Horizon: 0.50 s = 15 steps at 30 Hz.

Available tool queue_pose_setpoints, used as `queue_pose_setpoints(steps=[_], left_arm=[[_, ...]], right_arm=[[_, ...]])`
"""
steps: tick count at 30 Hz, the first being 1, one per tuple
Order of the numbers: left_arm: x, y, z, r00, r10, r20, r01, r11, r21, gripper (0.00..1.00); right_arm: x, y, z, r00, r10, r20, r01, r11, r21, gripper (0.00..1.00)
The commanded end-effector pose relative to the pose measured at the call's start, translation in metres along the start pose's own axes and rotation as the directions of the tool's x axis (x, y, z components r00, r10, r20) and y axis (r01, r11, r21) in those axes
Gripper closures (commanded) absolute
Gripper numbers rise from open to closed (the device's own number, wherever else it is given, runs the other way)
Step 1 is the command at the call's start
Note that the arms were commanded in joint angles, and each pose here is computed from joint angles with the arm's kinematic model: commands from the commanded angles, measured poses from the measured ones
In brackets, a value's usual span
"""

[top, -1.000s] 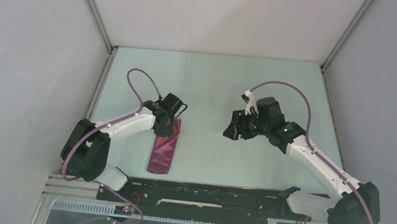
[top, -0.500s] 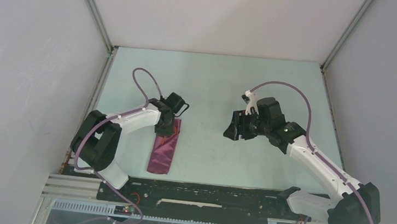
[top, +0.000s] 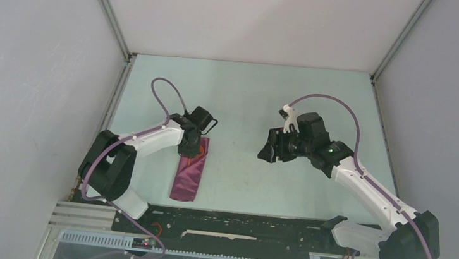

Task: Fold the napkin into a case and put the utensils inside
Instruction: Insert the knife into the folded napkin.

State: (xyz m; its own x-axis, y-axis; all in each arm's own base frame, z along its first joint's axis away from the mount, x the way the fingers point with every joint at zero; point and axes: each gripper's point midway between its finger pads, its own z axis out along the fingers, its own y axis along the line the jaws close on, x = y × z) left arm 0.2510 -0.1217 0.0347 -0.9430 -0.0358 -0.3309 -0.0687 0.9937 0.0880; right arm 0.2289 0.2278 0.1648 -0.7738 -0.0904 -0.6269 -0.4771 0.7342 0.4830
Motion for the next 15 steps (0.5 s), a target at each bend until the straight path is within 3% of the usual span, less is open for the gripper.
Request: queue_pose_setpoints(steps=[1,10,15], left_arm=[[-0.001,0.006,-0.010,0.999,-0.022,0.035,0.022,1.000,0.000,0.89],[0.009,0.004,-0.006,1.000,-0.011,0.009,0.010,1.000,0.013,0.88],[-0.005,0.013,-0.024,0.997,0.004,0.074,-0.004,1.000,-0.011,0.70]], right_arm=[[-0.005,0.001,0.001,1.000,-0.009,0.020,0.010,1.000,-0.013,0.31],[-0.006,0.001,0.000,1.000,-0.004,0.025,0.005,1.000,-0.012,0.31],[-0.011,0.000,-0.007,0.999,0.020,0.051,-0.020,1.000,-0.006,0.27]])
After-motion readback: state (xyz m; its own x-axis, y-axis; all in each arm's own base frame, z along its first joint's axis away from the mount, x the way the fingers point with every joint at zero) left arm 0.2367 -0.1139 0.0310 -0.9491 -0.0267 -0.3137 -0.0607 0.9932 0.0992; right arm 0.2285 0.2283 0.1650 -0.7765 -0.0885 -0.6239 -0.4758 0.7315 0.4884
